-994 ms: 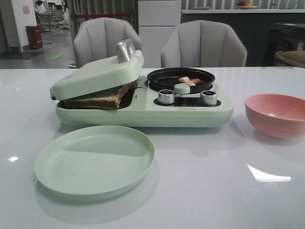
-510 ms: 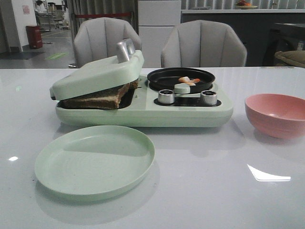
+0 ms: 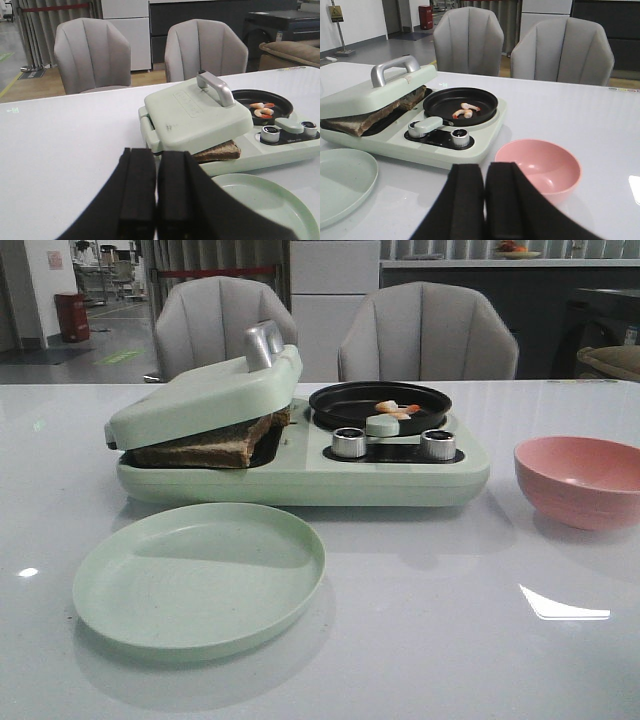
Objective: Make breakfast with bread and shrimp
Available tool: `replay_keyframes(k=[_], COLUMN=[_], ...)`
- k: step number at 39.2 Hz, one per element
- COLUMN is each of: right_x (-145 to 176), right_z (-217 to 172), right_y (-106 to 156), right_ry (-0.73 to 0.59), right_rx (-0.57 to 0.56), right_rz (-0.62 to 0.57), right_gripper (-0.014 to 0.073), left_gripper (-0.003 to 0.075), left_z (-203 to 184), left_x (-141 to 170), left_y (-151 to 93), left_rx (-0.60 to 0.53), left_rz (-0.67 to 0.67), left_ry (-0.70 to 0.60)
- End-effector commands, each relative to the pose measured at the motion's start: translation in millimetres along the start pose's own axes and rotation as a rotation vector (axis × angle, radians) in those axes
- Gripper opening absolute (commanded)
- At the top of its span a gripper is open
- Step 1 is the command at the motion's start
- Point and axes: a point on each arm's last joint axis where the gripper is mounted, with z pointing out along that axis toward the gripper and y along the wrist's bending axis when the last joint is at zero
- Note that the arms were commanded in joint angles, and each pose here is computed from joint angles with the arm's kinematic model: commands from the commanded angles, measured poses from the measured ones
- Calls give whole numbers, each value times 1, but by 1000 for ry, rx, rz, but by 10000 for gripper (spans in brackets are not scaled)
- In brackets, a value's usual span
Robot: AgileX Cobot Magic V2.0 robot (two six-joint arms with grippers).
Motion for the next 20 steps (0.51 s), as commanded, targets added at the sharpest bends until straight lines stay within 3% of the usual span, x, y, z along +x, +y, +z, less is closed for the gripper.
replay_keyframes(k=[1, 20], right_x=[-15, -15], right_z=[-1, -1], right_y=[0, 0], right_ry=[-92, -92], right_rx=[4, 4], right_rz=[-21, -21], right_gripper=[148, 148], left_gripper=[120, 120], left_z=[-1, -1], left_x=[-15, -15], left_y=[2, 1], left_rx=[-16, -9], left_rz=[-26, -26], left_ry=[-95, -95])
